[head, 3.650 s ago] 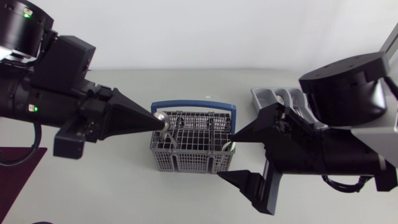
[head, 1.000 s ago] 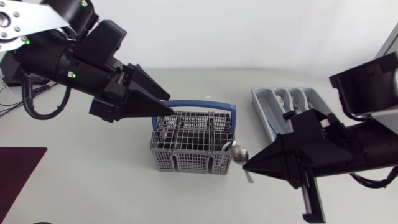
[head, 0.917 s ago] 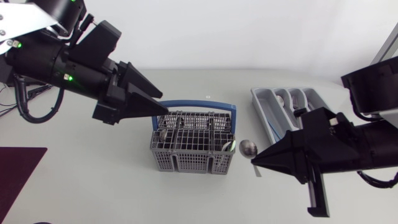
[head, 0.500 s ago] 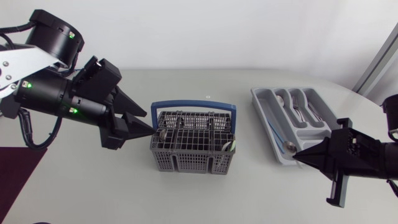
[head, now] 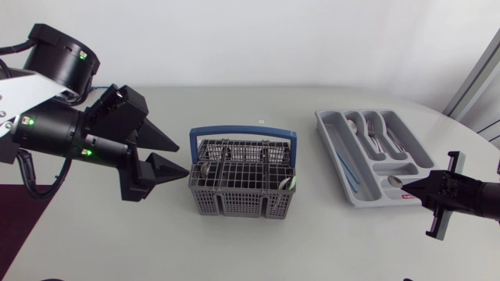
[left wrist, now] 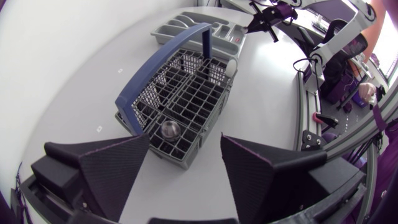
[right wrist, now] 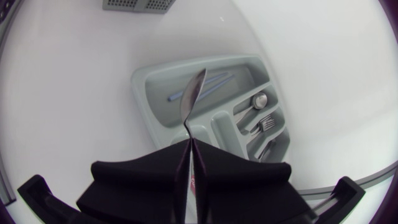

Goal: Unload the cutlery basket into the drawer organizer.

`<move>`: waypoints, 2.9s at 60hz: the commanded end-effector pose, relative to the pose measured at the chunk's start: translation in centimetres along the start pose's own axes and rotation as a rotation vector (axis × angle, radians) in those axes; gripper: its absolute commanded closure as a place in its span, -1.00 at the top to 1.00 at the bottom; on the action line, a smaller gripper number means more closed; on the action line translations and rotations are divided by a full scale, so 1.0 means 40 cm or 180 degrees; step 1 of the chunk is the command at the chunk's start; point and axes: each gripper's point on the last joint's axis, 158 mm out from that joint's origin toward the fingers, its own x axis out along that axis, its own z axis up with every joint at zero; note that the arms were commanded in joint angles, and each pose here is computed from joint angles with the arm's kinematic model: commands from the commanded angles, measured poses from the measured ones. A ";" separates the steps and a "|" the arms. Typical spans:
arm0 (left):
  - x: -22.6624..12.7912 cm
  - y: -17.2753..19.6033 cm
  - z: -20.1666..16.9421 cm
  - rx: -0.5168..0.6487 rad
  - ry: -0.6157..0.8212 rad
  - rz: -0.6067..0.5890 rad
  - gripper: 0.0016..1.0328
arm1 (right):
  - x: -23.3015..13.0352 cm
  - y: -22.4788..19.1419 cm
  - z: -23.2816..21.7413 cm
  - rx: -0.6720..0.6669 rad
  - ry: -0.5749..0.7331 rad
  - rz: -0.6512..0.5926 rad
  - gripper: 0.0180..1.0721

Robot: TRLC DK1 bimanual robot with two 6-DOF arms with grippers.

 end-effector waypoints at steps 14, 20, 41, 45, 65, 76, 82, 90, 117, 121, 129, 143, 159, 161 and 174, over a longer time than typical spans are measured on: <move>0.004 0.008 -0.014 0.0094 0.0028 0.0040 0.90 | 0.074 -0.038 -0.112 -0.0472 0.0370 -0.0106 -0.89; 0.004 0.012 -0.015 0.0111 0.0042 0.0065 0.90 | 0.083 -0.062 -0.133 -0.0598 0.0472 -0.0224 -0.89; 0.009 0.010 -0.012 0.0114 0.0066 0.0054 0.90 | 0.110 -0.051 -0.198 -0.0966 0.0775 -0.0307 -0.89; 0.008 0.010 -0.012 0.0114 0.0066 0.0054 0.90 | 0.109 -0.041 -0.204 -0.0972 0.0811 -0.0277 -0.89; 0.001 0.002 -0.009 0.0126 0.0065 0.0047 0.90 | 0.086 -0.053 -0.201 -0.0911 0.0890 -0.0372 0.49; -0.005 -0.010 -0.003 0.0178 0.0070 0.0064 0.90 | 0.035 -0.100 -0.155 -0.0707 0.0815 -0.0537 0.87; -0.009 -0.009 0.003 0.0193 0.0074 0.0075 0.90 | -0.007 -0.108 -0.084 -0.0469 0.0603 -0.0508 0.89; -0.009 -0.012 0.012 0.0234 0.0119 0.0124 0.90 | -0.035 -0.078 0.012 -0.0302 0.0363 -0.0412 0.90; 0.019 0.027 -0.034 -0.0211 0.0439 0.0300 0.90 | -0.092 0.044 0.368 0.0636 -0.0297 0.0422 0.90; 0.020 0.030 -0.049 -0.0246 0.0467 0.0305 0.90 | -0.109 0.065 0.435 0.0730 -0.0384 0.0562 0.89; 0.019 0.033 -0.072 -0.0296 0.0507 0.0315 0.90 | -0.150 0.113 0.569 0.0865 -0.0555 0.0857 0.83; 0.017 0.046 -0.105 -0.0381 0.0546 0.0359 0.90 | -0.166 0.201 0.755 0.1065 -0.0615 0.1384 0.83; 0.017 0.052 -0.121 -0.0414 0.0541 0.0360 0.90 | -0.139 0.262 0.881 0.1297 -0.0499 0.1741 0.83; 0.015 0.055 -0.126 -0.0412 0.0545 0.0363 0.90 | -0.132 0.271 0.891 0.1330 -0.0467 0.1776 0.83; 0.021 0.061 -0.140 -0.0434 0.0537 0.0367 0.90 | -0.078 0.324 0.922 0.1454 -0.0248 0.1958 0.83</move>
